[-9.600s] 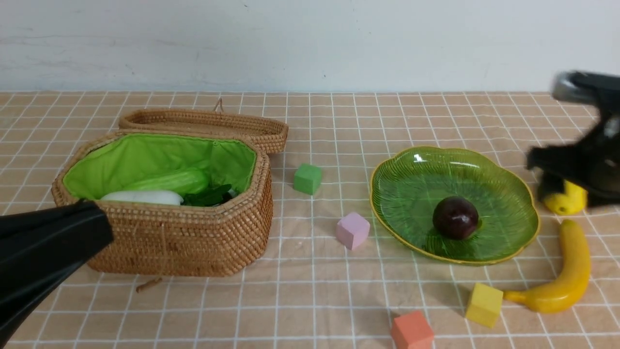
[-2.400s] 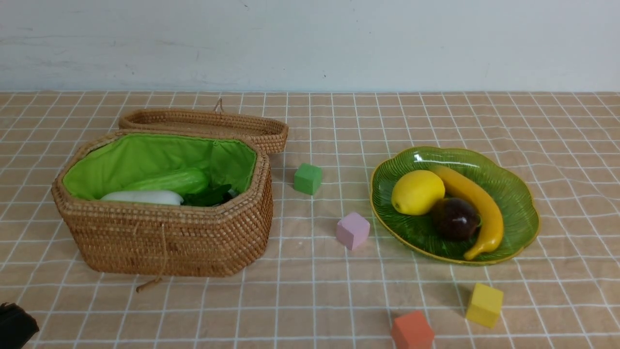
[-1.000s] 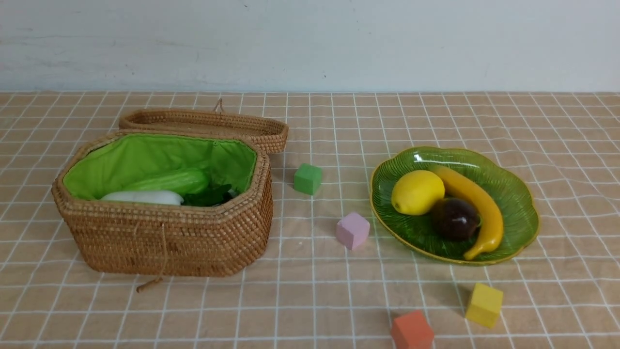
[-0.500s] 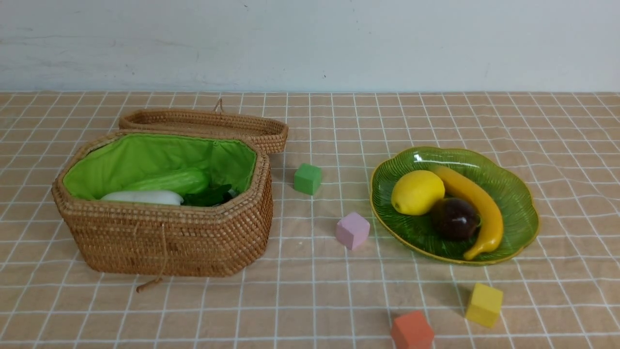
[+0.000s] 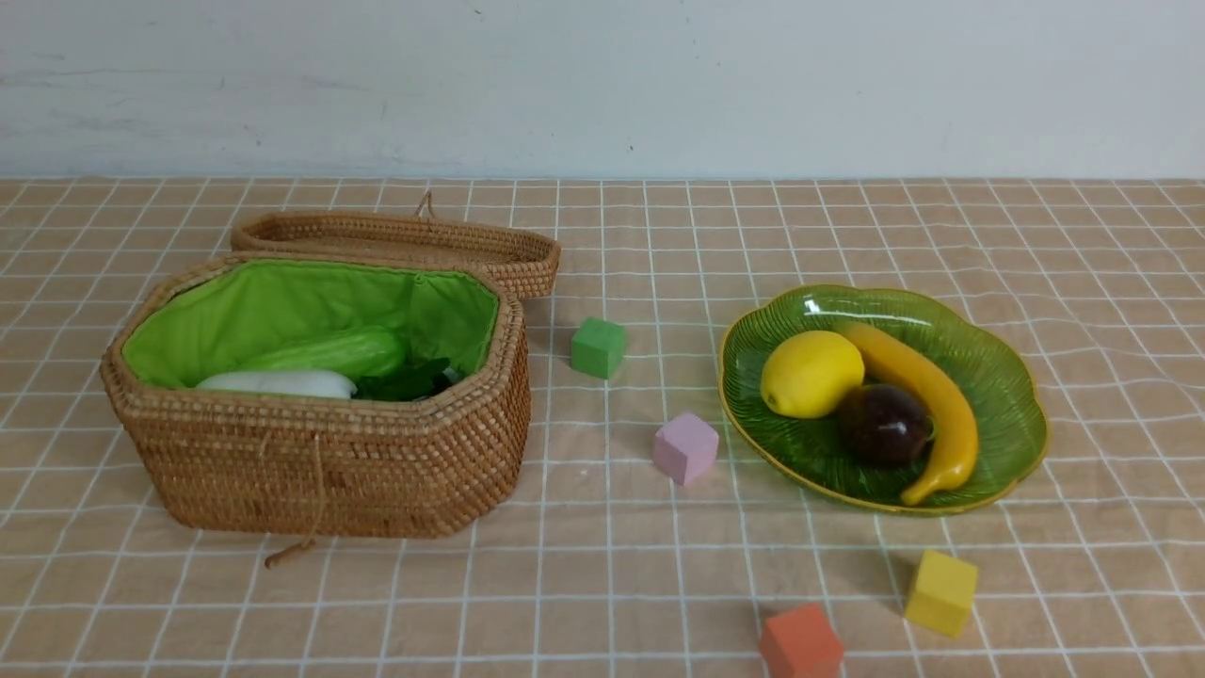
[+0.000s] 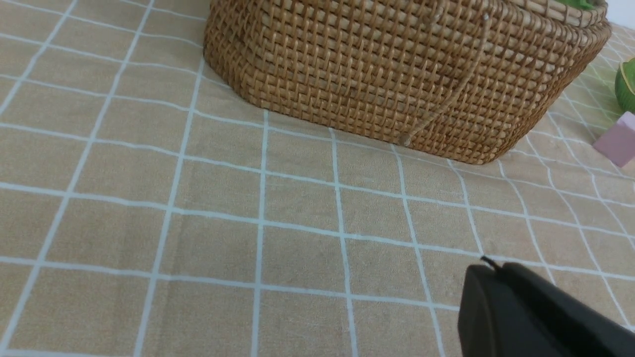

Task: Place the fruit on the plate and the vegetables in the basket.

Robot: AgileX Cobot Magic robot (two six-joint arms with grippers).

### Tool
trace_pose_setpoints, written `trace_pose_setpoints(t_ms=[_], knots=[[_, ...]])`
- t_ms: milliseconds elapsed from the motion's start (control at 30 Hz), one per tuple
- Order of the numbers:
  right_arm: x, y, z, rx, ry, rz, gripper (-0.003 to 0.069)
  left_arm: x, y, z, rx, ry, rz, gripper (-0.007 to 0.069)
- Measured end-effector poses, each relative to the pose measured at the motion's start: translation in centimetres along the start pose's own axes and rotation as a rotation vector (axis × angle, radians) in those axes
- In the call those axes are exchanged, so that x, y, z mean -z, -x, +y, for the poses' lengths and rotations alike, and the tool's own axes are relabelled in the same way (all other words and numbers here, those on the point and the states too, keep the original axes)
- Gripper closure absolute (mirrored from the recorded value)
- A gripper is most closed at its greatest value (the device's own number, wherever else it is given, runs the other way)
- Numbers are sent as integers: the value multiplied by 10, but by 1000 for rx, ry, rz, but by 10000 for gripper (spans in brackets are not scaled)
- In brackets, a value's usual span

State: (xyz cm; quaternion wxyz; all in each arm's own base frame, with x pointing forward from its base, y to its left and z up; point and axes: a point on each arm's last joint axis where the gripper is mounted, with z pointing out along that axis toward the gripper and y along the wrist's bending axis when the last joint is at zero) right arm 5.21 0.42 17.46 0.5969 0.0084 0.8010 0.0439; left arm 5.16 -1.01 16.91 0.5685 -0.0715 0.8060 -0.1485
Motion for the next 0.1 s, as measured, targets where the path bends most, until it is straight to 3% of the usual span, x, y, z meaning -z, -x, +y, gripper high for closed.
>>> trace_pose_setpoints(t_ms=[100], knots=[[0,0,0,0,0,0,614,0,0,0,1,0,0,634]])
